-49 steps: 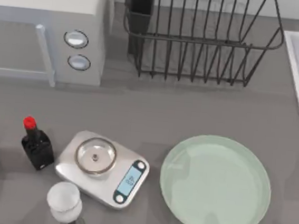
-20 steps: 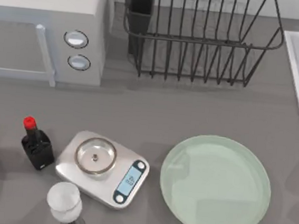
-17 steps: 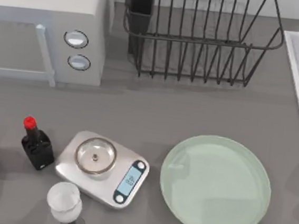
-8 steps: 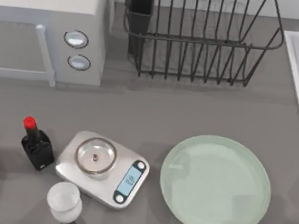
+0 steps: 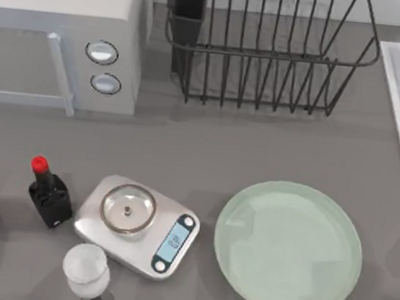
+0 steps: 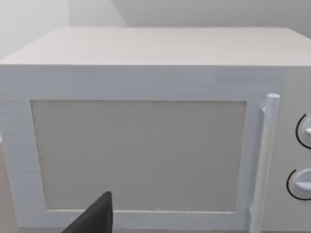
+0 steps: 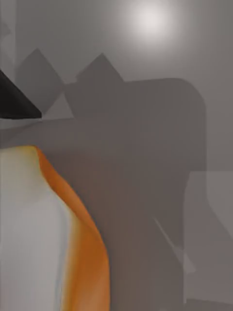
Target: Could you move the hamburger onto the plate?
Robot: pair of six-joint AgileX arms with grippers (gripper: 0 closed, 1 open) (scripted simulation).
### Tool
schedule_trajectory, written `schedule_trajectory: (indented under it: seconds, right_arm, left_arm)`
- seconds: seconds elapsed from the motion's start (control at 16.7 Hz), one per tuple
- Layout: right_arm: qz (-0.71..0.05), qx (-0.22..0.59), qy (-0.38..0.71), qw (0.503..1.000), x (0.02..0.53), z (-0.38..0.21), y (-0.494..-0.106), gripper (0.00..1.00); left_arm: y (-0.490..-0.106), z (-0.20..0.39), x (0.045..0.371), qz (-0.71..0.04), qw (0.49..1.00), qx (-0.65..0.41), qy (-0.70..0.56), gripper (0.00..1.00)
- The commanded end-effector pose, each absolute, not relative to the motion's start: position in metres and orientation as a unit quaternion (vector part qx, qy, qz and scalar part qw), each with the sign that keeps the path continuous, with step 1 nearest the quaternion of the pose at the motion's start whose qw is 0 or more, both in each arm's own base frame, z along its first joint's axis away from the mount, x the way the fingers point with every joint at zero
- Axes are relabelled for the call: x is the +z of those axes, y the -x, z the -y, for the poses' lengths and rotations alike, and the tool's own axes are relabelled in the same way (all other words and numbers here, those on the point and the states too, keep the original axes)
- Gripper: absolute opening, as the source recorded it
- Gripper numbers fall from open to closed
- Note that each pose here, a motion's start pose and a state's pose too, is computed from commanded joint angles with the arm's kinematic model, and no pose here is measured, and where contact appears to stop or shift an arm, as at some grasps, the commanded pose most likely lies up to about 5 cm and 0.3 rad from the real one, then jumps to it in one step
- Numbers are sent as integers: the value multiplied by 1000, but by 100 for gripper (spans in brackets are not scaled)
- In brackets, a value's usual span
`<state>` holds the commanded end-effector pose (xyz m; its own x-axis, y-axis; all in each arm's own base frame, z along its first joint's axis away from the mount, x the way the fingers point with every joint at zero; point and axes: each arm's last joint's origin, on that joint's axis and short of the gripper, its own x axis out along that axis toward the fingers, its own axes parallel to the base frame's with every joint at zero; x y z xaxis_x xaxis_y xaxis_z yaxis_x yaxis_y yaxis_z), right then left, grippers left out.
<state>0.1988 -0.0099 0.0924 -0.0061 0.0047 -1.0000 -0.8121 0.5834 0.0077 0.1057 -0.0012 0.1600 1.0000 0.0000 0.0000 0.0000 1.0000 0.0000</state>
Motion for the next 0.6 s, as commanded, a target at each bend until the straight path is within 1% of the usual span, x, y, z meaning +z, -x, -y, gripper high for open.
schedule_trajectory:
  seconds: [0.54,0.6]
  right_arm:
    - [-630,325,320,628,92,10,-199,2]
    - [-630,325,320,628,92,10,-199,0]
  left_arm:
    - [-106,1,160,0,1000,0,0,100]
    - [-106,1,160,0,1000,0,0,100]
